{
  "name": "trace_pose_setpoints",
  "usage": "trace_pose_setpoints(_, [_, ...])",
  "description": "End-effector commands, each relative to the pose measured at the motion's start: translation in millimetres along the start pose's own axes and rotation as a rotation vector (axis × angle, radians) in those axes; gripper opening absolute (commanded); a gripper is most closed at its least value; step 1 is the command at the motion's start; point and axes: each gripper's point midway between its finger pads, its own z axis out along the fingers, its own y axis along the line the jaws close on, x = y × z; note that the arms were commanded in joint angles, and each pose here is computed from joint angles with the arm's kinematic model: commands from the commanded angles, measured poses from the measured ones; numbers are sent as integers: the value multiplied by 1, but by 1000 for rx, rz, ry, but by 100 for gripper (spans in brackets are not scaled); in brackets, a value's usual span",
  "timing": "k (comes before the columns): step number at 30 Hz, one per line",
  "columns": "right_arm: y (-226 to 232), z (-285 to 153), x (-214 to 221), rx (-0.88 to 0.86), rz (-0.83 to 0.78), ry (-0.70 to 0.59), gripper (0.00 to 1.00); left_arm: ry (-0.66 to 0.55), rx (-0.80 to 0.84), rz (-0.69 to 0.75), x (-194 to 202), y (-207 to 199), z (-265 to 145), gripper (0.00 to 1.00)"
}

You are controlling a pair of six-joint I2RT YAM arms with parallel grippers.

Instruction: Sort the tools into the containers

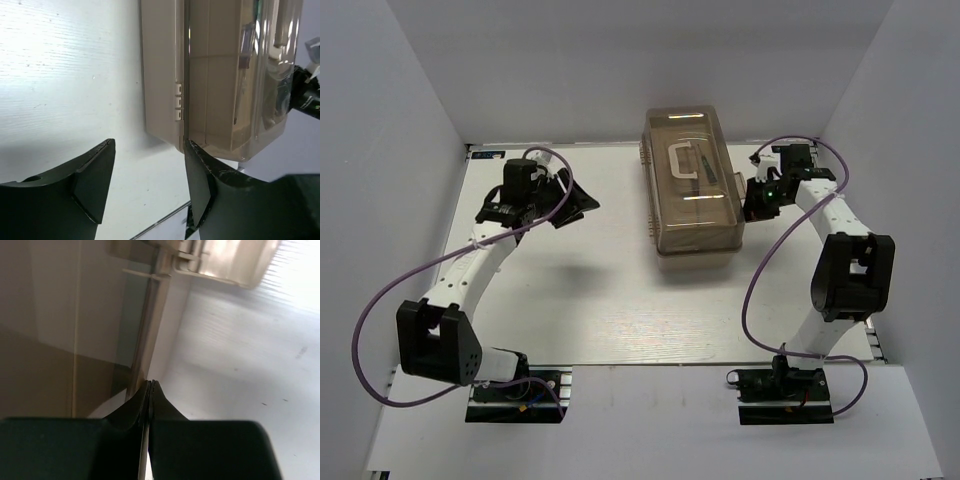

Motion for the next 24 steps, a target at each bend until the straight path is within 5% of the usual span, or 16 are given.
trace_pose_setpoints(1, [46, -7, -9, -153, -41, -18, 0, -40, -4, 121, -3, -6, -21, 68])
trace_pose_setpoints(5, [48, -6, -9, -132, -59, -15, 0, -34, -23, 151, 5, 2, -27, 73])
trace_pose_setpoints(10, [9, -11, -5, 89, -70, 4, 1, -43, -97, 188, 6, 17, -33, 81])
trace_pose_setpoints(13, [-16, -28, 8, 227, -86, 39, 35, -47, -161, 229, 6, 27, -42, 87])
trace_pose_setpoints(16, [-16, -41, 24, 238, -135, 33, 54, -55, -204, 272, 6, 35, -50, 92])
trace_pose_setpoints(18, [-9, -51, 32, 237, -189, -9, 77, -74, -215, 306, 5, 36, -59, 96])
trace_pose_setpoints(21, [0, -66, 38, 247, -183, -46, 91, -101, -225, 347, 2, 37, -66, 100])
trace_pose_setpoints(24, [10, -79, 44, 261, -139, -68, 91, -128, -209, 382, 3, 34, -75, 100])
